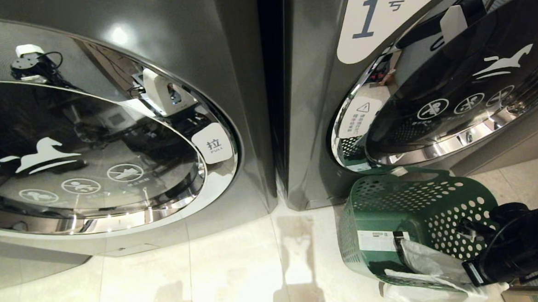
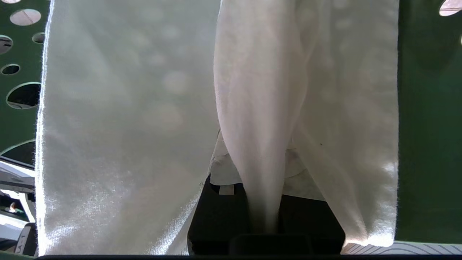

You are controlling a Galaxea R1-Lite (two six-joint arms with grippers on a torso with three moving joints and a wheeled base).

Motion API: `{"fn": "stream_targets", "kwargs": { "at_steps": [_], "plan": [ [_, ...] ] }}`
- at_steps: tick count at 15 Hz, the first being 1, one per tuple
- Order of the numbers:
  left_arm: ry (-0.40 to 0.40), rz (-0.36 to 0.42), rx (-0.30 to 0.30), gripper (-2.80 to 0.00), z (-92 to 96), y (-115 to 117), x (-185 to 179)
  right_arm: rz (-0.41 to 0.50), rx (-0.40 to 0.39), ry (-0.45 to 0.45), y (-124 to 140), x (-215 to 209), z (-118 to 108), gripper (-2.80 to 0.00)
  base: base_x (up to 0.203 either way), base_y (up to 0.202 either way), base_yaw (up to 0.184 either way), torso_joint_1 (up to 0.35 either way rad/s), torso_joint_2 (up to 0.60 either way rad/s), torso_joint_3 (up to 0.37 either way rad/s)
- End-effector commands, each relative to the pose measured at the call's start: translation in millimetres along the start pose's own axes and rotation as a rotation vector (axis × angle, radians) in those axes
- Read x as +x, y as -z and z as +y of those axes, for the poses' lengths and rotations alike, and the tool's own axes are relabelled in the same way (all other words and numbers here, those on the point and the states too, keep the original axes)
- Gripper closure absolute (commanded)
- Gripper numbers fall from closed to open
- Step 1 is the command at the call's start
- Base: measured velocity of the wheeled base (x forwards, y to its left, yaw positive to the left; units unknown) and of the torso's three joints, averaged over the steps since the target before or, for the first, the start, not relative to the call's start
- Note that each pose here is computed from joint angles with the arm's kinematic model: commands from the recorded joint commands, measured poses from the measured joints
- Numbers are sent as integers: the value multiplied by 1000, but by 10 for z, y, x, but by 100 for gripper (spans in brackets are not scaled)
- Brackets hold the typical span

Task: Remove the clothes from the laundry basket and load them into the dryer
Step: Take the clothes out of the basket

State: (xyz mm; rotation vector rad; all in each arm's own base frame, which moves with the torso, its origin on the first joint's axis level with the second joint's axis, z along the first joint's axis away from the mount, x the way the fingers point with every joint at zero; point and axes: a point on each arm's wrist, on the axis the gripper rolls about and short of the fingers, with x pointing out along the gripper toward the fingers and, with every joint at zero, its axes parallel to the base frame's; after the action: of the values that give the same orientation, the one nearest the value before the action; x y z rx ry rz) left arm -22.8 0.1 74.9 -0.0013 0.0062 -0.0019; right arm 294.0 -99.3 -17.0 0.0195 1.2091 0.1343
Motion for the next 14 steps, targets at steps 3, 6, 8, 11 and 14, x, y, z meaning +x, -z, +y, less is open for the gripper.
{"fn": "stream_targets", "kwargs": {
  "at_steps": [3,6,8,11,14],
  "plan": [
    [0,0,0,0,0,5,0,-72,4,19,-154,-96,-55,0,0,0,0,0,0,0],
    [0,0,0,0,0,5,0,-170,52,58,-250,-415,-110,0,0,0,0,0,0,0],
    [0,0,0,0,0,5,0,-212,83,80,-205,-704,-80,0,0,0,0,0,0,0],
    [0,0,0,0,0,5,0,-259,94,104,6,-1214,107,0,0,0,0,0,0,0],
    [0,0,0,0,0,5,0,-316,83,130,344,-1678,387,0,0,0,0,0,0,0]
  ]
}}
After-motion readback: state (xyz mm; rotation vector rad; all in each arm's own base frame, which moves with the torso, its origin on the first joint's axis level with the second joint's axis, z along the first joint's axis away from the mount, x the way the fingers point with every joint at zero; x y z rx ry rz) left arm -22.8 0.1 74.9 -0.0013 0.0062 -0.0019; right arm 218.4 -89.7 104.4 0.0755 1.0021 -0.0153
